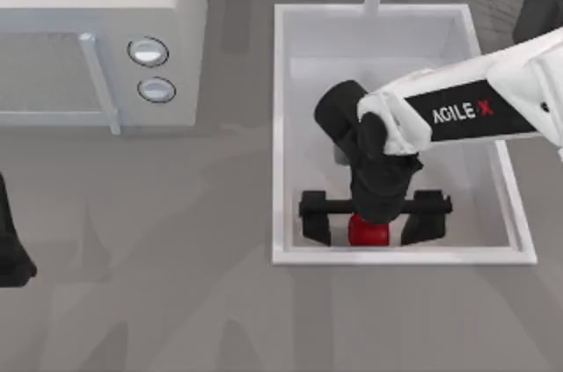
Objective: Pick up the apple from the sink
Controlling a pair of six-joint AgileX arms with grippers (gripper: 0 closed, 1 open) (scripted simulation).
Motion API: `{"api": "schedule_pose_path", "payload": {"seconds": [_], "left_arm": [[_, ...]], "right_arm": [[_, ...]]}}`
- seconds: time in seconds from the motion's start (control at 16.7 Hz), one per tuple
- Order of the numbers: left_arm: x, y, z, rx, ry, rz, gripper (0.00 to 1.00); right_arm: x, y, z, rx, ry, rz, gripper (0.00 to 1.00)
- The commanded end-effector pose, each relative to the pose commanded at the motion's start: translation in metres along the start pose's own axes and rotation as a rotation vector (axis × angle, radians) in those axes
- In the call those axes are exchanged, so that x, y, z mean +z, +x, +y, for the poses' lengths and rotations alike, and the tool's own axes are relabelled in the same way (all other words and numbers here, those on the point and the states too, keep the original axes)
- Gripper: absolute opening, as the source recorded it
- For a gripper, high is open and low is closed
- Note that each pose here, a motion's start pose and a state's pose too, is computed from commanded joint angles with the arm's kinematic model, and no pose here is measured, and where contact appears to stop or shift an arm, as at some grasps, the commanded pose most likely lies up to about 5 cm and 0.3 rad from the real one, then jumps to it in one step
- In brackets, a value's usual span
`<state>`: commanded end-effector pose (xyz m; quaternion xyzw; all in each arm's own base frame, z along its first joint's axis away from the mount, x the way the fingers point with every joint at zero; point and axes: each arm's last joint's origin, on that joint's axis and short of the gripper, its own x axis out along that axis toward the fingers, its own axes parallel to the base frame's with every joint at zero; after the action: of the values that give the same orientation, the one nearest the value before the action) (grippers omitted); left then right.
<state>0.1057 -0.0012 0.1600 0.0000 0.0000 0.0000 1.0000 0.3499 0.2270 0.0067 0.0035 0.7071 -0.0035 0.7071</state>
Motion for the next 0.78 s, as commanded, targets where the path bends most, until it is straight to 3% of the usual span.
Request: {"api": "schedule_pose_path", "payload": {"seconds": [0.6,0.78], "left_arm": [[0.0,0.0,0.0,0.0,0.0,0.0,1.0],[0.0,0.0,0.0,0.0,0.0,0.0,1.0]], "right_arm": [[0.0,0.0,0.0,0.0,0.0,0.0,0.02],[0.0,0.0,0.0,0.0,0.0,0.0,0.0]]}}
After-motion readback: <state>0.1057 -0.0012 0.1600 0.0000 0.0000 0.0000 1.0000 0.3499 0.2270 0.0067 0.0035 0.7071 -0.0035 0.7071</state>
